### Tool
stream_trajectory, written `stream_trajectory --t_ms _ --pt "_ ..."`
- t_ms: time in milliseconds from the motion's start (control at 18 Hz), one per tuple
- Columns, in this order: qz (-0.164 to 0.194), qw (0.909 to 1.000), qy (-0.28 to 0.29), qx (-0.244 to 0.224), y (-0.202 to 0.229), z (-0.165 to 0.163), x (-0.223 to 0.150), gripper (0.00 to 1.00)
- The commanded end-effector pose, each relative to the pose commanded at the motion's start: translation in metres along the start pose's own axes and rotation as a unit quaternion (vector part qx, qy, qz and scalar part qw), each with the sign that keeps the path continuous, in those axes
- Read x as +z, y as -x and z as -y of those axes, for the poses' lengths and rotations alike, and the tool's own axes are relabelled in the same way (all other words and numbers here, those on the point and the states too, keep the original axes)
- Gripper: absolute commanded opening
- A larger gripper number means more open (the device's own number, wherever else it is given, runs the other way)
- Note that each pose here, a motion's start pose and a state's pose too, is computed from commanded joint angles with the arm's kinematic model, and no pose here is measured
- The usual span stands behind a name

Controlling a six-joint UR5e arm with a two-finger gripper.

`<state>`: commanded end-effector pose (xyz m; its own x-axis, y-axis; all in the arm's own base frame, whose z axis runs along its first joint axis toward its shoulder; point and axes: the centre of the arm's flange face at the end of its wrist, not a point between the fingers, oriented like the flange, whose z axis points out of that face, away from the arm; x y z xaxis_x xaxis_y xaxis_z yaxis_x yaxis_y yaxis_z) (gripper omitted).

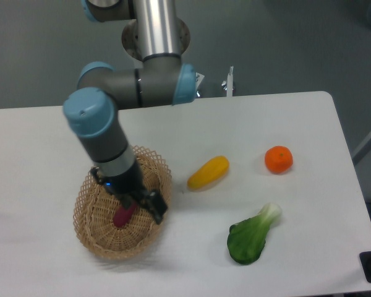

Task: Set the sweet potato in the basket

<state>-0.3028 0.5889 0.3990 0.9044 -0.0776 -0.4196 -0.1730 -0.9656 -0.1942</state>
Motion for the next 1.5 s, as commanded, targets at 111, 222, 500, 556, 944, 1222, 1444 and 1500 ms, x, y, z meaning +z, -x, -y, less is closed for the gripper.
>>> stream_trajectory --t_ms 111,222,500,556,944,1222,1444,1500 --pt "0.009 0.9999 0.003 -0.013 0.038 -0.026 -0.001 1.0" --pt "0.015 0.9998 0.006 0.008 0.066 -0.049 -0.002 1.0" --pt "-0.011 0.999 0.022 0.036 0.13 -0.111 -0.008 1.0" --pt "-0.014 0.9985 0.022 0.048 0.142 -0.125 -0.007 1.0" --pt "-0.055 0.9886 0.022 0.138 0.197 -0.212 -0.017 1.0" --pt "-0.063 0.9855 0.025 0.155 0.198 -0.223 -0.013 1.0" --pt "-0.062 0.9855 0.024 0.156 0.198 -0.222 -0.014 1.0" --pt "-0.059 0.9855 0.023 0.157 0.198 -0.221 -0.018 1.0"
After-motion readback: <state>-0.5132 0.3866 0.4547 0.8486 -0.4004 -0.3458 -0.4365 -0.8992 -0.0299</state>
